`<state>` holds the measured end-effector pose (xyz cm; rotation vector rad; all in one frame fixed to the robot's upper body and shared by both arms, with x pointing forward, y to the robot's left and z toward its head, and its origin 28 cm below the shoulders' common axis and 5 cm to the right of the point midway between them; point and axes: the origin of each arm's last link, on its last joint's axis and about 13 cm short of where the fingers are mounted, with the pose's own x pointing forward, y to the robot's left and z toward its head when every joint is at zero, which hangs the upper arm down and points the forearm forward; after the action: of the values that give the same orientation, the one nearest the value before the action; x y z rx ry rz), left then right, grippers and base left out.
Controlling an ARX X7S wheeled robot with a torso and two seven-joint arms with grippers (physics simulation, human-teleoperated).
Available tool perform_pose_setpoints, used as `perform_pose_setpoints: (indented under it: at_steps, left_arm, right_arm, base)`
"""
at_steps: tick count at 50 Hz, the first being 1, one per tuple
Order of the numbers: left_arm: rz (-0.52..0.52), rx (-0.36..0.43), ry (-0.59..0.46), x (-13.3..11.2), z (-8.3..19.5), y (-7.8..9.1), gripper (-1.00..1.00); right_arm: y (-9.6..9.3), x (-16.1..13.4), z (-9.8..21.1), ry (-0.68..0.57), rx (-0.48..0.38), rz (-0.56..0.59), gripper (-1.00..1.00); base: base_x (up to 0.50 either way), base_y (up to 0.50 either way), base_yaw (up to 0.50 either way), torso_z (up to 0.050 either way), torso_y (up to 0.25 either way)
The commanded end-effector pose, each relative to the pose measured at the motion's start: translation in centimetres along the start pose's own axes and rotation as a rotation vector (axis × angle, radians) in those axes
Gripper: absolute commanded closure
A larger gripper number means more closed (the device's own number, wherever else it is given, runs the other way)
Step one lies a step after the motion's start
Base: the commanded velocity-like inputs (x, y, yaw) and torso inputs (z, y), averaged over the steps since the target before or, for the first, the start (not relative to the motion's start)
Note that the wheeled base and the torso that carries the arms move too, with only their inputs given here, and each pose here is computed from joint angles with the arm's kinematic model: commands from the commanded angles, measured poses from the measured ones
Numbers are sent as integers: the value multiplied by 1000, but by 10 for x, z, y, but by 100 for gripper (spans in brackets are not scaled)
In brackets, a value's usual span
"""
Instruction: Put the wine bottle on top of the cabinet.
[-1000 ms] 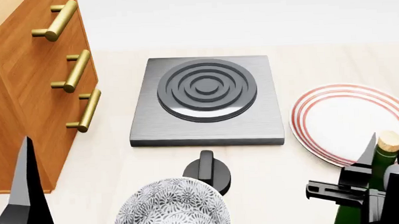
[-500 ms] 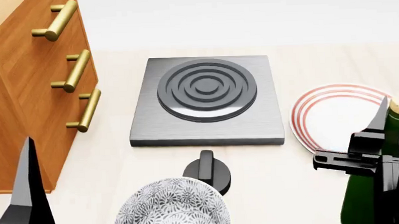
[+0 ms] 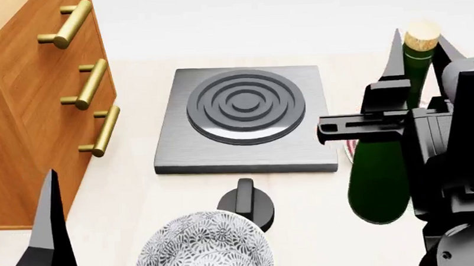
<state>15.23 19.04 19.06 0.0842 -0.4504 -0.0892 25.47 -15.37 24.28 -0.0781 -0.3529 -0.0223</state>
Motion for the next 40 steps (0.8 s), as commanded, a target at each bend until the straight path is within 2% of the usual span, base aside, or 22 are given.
perform_pose_setpoints:
  at_steps: [1,5,11,21,26,36,40]
  left_arm:
    - [-10,2,13,0,-2,-1,-100]
    - [-12,0,18,0,-3,-1,-100]
    - [-18,-5,21,0,-3,-2,-100]
    - [-48,-17,40,-1,-3,-5,-100]
    - [-53,-56,53,0,-2,-3,-100]
    - [-209,-143,86,24,9,-7,-100]
    - [-261,-137,112,32,7,-11,-100]
  right_arm:
    - [16,9,26,-63,95,116,100]
    - [26,10,39,-71,202,185,100]
    - [36,11,46,-74,260,246,100]
    - [45,13,52,-88,278,289,100]
    - [50,12,49,-84,280,310,100]
    - [59,12,40,-66,290,340,100]
    - [63,12,37,-61,292,352,100]
  base:
    - [0,0,0,0,10]
    - [0,0,0,0,0]
    - [0,0,0,0,0]
    - [0,0,0,0,1]
    - [0,0,0,0,0]
    - [0,0,0,0,1]
    - [0,0,0,0,0]
